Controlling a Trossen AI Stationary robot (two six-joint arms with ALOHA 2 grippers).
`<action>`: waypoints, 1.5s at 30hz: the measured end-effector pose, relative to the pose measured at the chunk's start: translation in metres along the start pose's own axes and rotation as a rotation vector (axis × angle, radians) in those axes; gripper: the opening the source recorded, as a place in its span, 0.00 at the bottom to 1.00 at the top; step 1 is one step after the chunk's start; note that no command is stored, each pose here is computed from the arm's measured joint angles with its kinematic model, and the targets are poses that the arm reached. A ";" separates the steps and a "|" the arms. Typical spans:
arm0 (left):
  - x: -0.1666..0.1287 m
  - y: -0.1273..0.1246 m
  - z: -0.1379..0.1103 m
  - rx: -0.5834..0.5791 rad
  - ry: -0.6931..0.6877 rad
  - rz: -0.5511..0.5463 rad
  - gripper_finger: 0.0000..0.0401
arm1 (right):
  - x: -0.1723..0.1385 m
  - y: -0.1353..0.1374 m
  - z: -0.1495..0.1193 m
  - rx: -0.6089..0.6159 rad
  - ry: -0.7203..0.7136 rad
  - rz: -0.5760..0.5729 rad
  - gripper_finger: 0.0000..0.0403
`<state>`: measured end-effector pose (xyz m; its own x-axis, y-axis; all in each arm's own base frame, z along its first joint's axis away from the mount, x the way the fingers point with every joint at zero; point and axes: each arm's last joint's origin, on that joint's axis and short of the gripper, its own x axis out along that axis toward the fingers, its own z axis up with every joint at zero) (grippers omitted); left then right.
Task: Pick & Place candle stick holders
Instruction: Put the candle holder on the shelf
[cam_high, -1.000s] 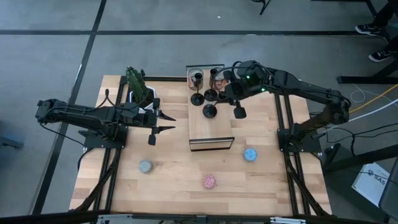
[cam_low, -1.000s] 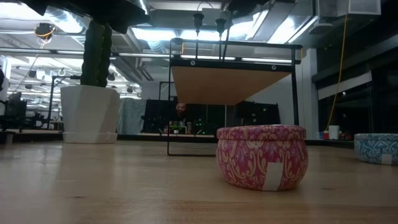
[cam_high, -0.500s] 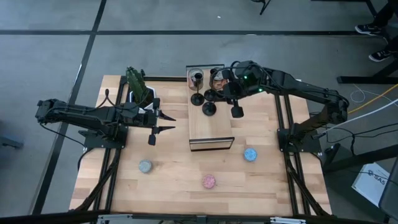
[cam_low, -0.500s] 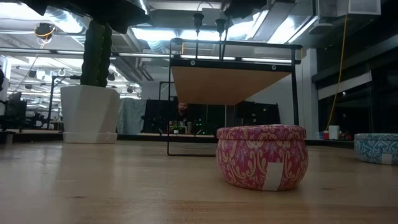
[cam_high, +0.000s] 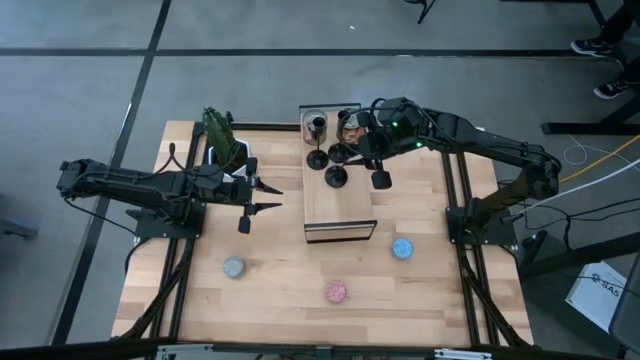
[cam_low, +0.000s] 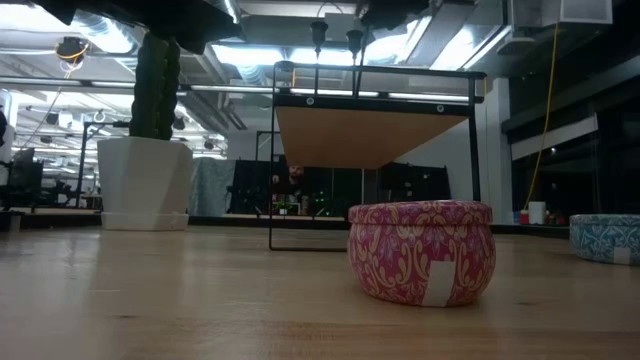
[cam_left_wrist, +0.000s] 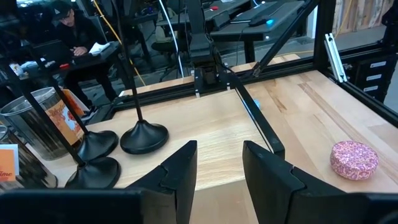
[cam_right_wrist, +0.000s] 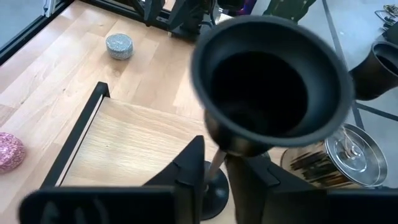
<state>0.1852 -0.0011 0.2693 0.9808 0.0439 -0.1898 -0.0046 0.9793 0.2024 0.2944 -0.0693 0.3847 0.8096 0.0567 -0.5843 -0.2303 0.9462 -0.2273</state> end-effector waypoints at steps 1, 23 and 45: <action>0.000 0.000 0.000 0.000 0.000 0.000 0.31 | 0.000 0.000 0.000 0.000 0.000 0.000 0.19; 0.000 0.000 0.000 0.000 0.000 0.000 0.31 | -0.002 -0.002 -0.006 0.054 0.119 -0.135 0.37; 0.000 0.000 0.000 0.000 0.000 0.000 0.31 | 0.042 0.050 -0.052 0.109 0.354 -0.002 0.17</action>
<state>0.1852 -0.0011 0.2693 0.9808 0.0441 -0.1898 -0.0049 0.9793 0.2024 0.2890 -0.0363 0.3078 0.5688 -0.0409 -0.8215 -0.1545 0.9757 -0.1556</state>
